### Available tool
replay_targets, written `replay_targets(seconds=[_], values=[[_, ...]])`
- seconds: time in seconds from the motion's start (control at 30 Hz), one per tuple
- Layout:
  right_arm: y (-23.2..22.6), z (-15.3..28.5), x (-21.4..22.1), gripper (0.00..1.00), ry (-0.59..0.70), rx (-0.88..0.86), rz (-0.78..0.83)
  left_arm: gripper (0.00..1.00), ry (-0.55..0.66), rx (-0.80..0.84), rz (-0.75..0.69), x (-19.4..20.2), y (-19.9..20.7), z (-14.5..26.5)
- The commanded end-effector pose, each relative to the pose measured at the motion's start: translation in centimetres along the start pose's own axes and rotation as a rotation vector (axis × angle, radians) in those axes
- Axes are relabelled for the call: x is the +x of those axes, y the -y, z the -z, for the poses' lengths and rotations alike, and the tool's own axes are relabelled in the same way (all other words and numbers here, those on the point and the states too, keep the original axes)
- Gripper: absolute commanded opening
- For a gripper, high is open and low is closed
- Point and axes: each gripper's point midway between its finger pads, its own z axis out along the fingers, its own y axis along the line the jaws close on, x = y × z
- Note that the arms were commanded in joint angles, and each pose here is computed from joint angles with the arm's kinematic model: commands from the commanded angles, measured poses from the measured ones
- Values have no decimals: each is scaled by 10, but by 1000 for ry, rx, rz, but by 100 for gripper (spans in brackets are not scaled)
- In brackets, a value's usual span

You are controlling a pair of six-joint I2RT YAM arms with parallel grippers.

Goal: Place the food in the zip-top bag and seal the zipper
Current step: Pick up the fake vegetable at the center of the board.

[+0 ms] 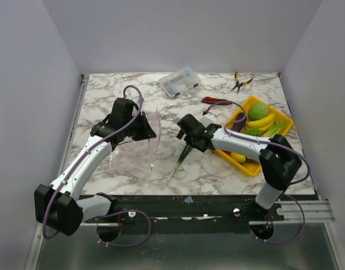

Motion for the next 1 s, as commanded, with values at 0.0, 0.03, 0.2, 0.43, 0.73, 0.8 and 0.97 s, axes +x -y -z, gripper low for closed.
replay_targets(seconds=[0.0,0.03,0.2,0.43,0.73,0.8,0.97], values=[[21,-13,2,91,-29,263,-7,0,14,23,-19,-4,7,9],[26,-14,1,92,-27,331,-9,0,17,21,-24,-4,7,10],[35,-35,13,87,-50,454,60,0,46,3,-39,-8,4,13],[47,-52,36,73,-76,416,28,0,45,-11,-48,-7,1,12],[52,-64,39,44,-55,399,16,0,37,-19,-50,-6,-2,10],[53,-65,39,35,-50,381,7,0,34,-17,-49,-6,-1,9],[51,-55,25,14,3,339,-7,0,36,-28,-48,-5,-4,11]])
